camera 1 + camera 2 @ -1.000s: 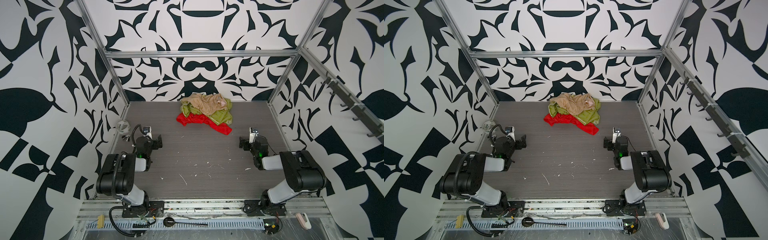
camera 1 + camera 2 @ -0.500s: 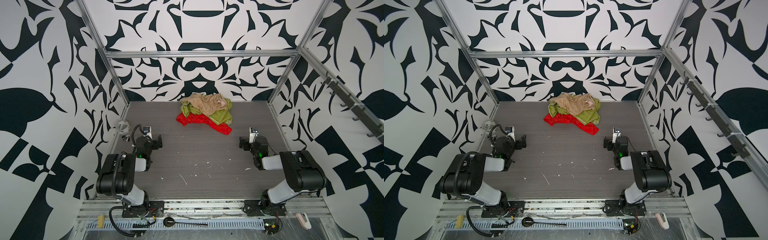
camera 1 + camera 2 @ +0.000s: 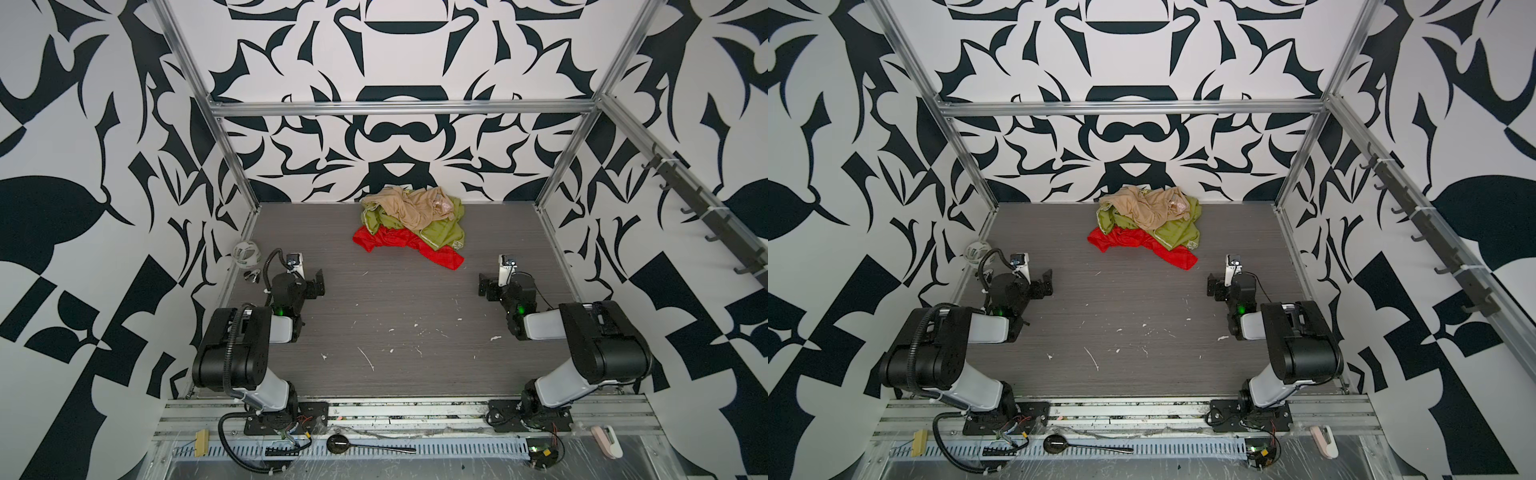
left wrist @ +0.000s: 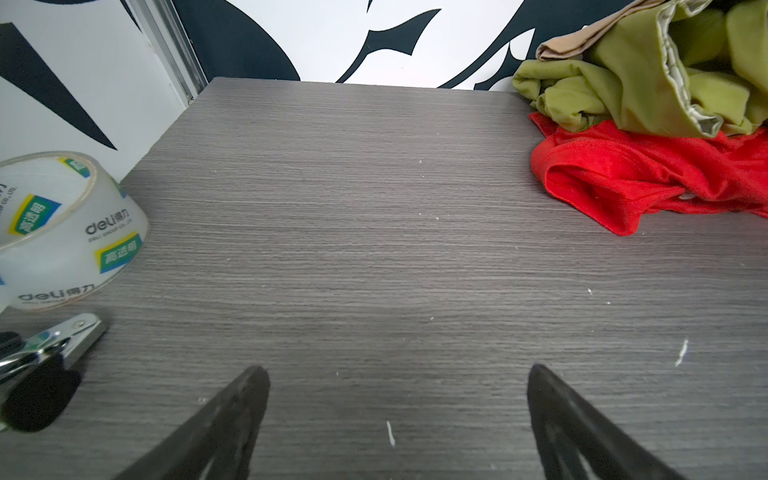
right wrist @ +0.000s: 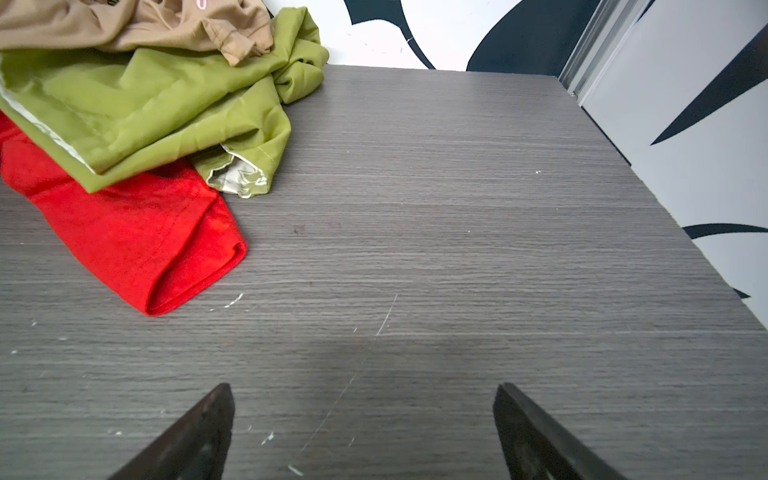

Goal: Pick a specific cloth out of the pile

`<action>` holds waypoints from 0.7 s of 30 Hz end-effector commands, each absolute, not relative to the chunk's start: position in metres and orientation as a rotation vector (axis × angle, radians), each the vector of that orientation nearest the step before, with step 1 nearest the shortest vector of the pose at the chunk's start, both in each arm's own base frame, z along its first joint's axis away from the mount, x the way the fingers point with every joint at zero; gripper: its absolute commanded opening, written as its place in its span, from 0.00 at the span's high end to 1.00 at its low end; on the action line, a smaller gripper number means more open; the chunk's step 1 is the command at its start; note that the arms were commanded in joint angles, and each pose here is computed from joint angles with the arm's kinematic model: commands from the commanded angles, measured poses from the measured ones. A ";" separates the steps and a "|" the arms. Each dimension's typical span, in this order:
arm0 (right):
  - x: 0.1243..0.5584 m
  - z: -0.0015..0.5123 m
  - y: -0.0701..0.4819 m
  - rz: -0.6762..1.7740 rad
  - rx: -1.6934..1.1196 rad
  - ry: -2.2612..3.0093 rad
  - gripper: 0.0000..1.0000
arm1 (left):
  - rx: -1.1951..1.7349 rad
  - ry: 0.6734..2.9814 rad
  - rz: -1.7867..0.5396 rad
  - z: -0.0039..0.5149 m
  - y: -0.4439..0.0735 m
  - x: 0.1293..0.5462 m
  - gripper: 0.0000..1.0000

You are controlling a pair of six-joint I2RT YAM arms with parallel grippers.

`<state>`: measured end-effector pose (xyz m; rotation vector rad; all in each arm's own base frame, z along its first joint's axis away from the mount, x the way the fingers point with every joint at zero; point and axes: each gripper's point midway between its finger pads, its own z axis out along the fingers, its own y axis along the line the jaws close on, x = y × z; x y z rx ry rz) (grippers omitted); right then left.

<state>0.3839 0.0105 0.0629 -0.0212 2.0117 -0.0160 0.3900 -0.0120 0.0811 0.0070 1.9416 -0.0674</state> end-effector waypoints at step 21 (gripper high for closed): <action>0.388 0.078 0.011 -0.009 -0.011 1.962 0.01 | 0.018 1.919 -0.076 0.087 -0.014 0.393 0.01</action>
